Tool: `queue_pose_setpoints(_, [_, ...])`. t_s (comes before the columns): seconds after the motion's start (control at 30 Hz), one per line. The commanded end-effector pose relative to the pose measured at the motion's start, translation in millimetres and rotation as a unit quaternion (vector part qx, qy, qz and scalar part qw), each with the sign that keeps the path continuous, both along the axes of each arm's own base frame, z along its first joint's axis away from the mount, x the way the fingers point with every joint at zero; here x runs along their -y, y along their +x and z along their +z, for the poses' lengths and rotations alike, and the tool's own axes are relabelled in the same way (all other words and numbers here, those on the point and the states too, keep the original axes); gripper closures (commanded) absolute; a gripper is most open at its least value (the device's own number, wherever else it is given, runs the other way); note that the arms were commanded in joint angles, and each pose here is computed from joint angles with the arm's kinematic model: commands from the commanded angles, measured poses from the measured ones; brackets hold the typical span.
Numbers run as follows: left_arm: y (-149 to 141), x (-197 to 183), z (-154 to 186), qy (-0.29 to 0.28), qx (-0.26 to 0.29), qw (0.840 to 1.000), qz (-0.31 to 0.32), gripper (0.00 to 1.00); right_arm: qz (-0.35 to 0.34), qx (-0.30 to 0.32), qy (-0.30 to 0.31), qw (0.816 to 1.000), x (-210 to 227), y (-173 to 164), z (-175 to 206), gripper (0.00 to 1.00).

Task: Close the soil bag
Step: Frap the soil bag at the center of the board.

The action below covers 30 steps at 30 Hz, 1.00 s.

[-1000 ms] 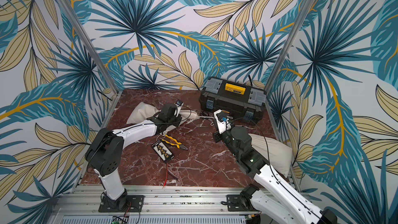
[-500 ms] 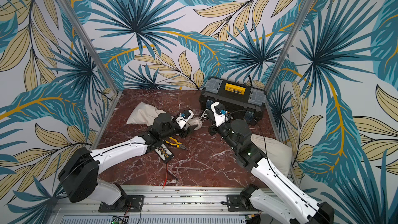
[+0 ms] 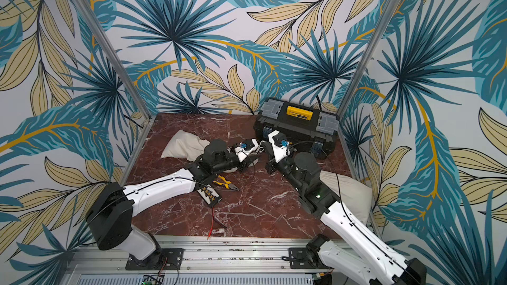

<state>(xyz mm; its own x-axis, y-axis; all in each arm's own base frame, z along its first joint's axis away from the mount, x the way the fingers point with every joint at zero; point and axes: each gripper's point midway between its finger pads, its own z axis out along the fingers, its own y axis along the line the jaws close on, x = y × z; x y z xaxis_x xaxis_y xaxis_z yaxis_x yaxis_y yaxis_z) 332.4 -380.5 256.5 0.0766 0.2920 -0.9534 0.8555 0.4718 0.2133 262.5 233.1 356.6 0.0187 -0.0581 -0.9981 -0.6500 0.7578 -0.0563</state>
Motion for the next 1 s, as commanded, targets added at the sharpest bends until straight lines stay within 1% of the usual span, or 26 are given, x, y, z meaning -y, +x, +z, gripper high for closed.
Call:
queue_pose_setpoints(0.0, [24.2, -12.6, -31.7, 0.05, -0.012, 0.996, 0.073, 0.78, -0.018, 0.021, 0.021, 0.999, 15.2, -6.4, 23.7, 1.0])
queue_pose_setpoints(0.1, [39.6, -30.3, -75.3, 0.096, -0.038, 0.983, 0.15, 0.9, -0.034, 0.041, 0.035, 0.998, 31.1, -15.4, 40.9, 1.0])
queue_pose_setpoints(0.17, [47.9, -44.2, -100.2, 0.114, -0.051, 0.971, 0.203, 0.93, -0.046, 0.052, 0.043, 0.997, 42.2, -22.0, 52.1, 1.0])
queue_pose_setpoints(0.2, [50.7, -50.5, -108.1, 0.115, -0.058, 0.966, 0.226, 0.92, -0.053, 0.06, 0.05, 0.996, 49.9, -26.5, 60.5, 1.0])
queue_pose_setpoints(0.27, [57.8, -61.3, -124.5, 0.127, -0.067, 0.954, 0.264, 0.82, -0.066, 0.076, 0.061, 0.993, 63.7, -35.2, 74.6, 1.0])
queue_pose_setpoints(0.3, [62.0, -66.6, -132.4, 0.136, -0.076, 0.946, 0.283, 0.8, -0.072, 0.084, 0.068, 0.992, 71.2, -40.9, 82.1, 1.0])
queue_pose_setpoints(0.4, [71.9, -79.1, -149.8, 0.151, -0.107, 0.927, 0.325, 0.82, -0.093, 0.11, 0.094, 0.985, 96.9, -58.5, 101.6, 1.0])
queue_pose_setpoints(0.53, [85.3, -100.7, -166.3, 0.139, -0.159, 0.908, 0.362, 0.82, -0.129, 0.129, 0.118, 0.976, 129.9, -77.0, 113.5, 1.0])
queue_pose_setpoints(0.63, [91.8, -114.2, -176.4, 0.134, -0.186, 0.896, 0.379, 0.82, -0.144, 0.134, 0.129, 0.972, 145.7, -86.9, 115.7, 1.0])
queue_pose_setpoints(0.73, [96.6, -122.5, -189.3, 0.135, -0.215, 0.886, 0.387, 0.81, -0.157, 0.138, 0.137, 0.968, 156.2, -91.6, 116.4, 1.0])
queue_pose_setpoints(0.77, [98.1, -127.0, -194.6, 0.138, -0.226, 0.882, 0.391, 0.79, -0.159, 0.138, 0.136, 0.968, 157.5, -92.1, 116.0, 1.0])
queue_pose_setpoints(0.87, [100.5, -134.5, -205.8, 0.138, -0.254, 0.872, 0.396, 0.78, -0.166, 0.135, 0.133, 0.968, 160.0, -91.8, 113.1, 1.0])
queue_pose_setpoints(0.97, [102.7, -140.3, -213.0, 0.132, -0.271, 0.866, 0.399, 0.75, -0.172, 0.136, 0.137, 0.966, 163.5, -92.6, 112.1, 1.0])
